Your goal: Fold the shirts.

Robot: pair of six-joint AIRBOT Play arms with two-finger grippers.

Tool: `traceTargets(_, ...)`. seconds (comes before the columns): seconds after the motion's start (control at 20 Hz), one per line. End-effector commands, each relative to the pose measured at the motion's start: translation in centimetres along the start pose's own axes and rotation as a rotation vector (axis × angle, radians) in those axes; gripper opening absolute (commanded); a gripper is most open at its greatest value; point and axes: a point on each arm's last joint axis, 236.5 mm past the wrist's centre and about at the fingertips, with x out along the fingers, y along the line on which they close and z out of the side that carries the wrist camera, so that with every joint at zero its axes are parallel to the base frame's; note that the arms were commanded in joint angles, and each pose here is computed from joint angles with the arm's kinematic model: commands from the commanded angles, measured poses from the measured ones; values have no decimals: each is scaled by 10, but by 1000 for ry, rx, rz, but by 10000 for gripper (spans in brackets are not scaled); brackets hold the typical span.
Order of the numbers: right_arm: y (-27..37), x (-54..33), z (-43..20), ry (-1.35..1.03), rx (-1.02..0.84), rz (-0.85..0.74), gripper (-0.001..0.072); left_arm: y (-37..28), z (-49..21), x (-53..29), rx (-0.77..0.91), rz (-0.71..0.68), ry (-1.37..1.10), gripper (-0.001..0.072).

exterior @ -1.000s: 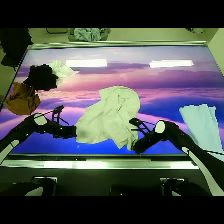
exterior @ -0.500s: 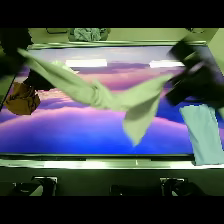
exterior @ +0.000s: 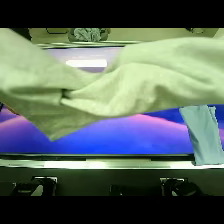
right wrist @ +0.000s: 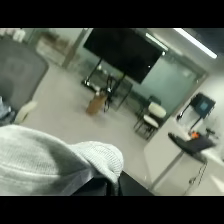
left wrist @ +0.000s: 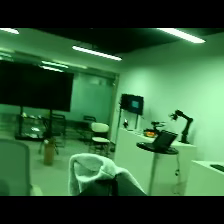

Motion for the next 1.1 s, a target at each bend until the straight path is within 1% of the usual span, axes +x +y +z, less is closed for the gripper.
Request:
traceTargets(0.0,20,-9,-63,276,-20,94,60,23,-17,1,87,89,80,24)
traceTargets(0.05,38,-14,-100,448,-3,160,60,35,-46,8,77,116,182,24)
traceTargets(0.1,68,-27,-146,682,26,259,59,49,-87,14,64,139,323,24)
traceTargets(0.15,97,-43,-185,887,12,367,58,63,-133,17,51,161,473,24)
traceTargets(0.2,126,-47,-212,1007,11,447,61,78,-186,17,26,182,636,24)
traceTargets(0.25,159,-45,-231,1054,29,534,60,92,-233,15,1,201,765,25)
traceTargets(0.3,190,-45,-260,1125,30,599,60,107,-281,11,-24,225,881,25)
traceTargets(0.35,217,-43,-291,1182,33,625,60,120,-325,8,-44,248,972,26)
traceTargets(0.45,265,-17,-353,1180,16,630,60,147,-407,8,-89,288,1085,26)
traceTargets(0.5,277,5,-376,1170,62,587,60,161,-443,14,-106,305,1116,26)
traceTargets(0.65,267,99,-431,1068,277,392,60,194,-525,38,-139,338,1182,26)
traceTargets(0.75,258,148,-457,992,465,306,61,208,-563,54,-164,345,1205,26)
traceTargets(0.85,271,173,-475,967,604,311,60,208,-596,63,-236,336,1233,27)
traceTargets(0.95,301,176,-491,997,667,366,61,198,-624,64,-352,322,1256,27)
traceTargets(1.05,319,170,-503,1043,715,392,62,182,-642,58,-462,303,1297,30)
